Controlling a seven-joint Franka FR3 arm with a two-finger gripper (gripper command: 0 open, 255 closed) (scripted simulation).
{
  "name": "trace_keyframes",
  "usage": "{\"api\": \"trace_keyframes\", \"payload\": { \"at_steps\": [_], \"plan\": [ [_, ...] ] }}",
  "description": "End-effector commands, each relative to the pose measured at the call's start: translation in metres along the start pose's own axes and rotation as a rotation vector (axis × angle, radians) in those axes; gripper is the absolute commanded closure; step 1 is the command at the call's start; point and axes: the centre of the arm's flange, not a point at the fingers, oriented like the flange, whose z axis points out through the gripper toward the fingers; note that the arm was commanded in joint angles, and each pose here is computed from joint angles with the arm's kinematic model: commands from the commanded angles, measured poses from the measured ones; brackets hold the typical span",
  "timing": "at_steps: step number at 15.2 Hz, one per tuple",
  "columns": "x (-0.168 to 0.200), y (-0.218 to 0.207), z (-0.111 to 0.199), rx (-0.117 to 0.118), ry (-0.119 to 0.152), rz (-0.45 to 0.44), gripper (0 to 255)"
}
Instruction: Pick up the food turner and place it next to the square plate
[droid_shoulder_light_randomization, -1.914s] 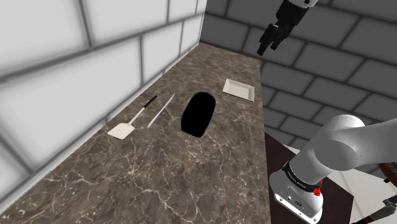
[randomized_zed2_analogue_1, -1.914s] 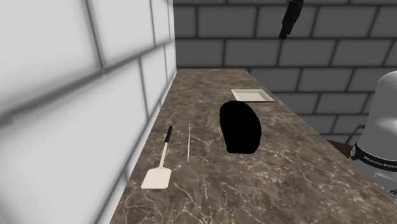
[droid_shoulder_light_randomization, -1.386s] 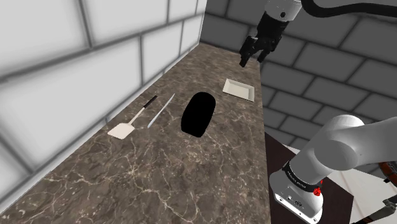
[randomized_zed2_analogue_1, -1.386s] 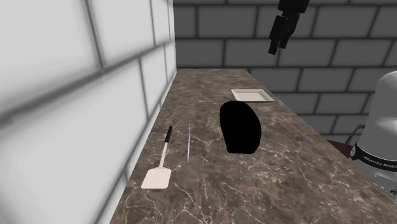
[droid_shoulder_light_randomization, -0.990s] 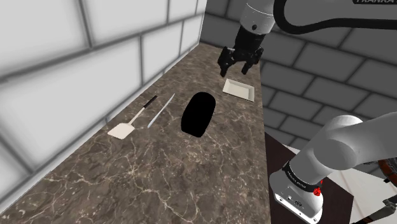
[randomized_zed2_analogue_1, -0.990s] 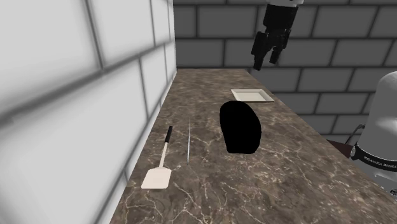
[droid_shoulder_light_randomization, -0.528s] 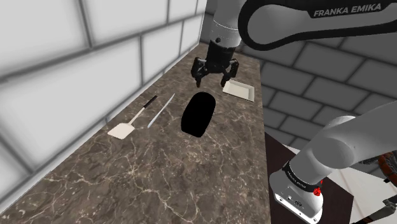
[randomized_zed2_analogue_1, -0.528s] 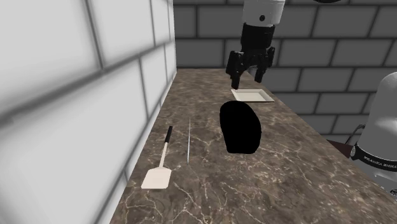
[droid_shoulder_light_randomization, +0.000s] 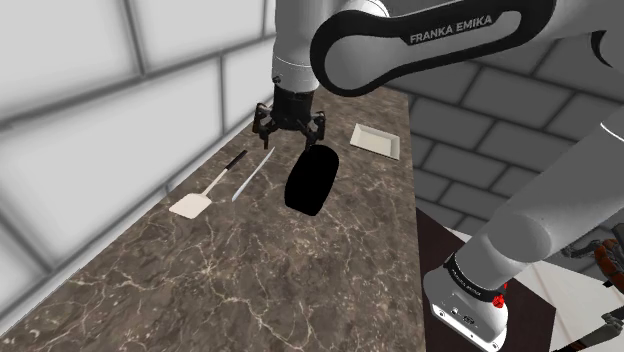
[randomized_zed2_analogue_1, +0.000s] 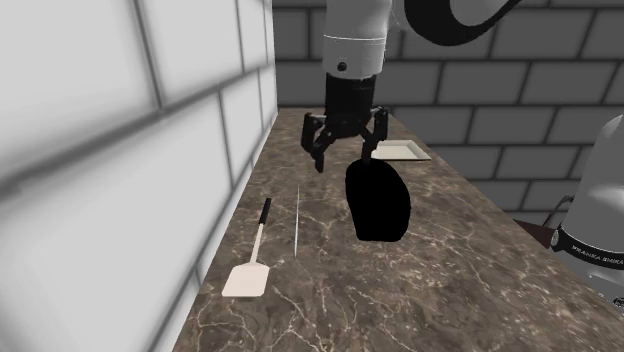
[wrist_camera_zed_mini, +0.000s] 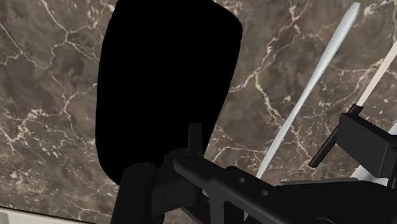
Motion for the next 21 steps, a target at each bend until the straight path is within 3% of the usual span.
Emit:
{"api": "trace_keyframes", "payload": {
  "at_steps": [1,13,21],
  "plan": [
    [-0.003,-0.023,0.012,-0.001,-0.01,0.057,0],
    [0.021,-0.163,0.079,-0.006,-0.065,0.356,0],
    [0.018,-0.163,0.119,-0.006,-0.065,0.356,0]
  ]
}}
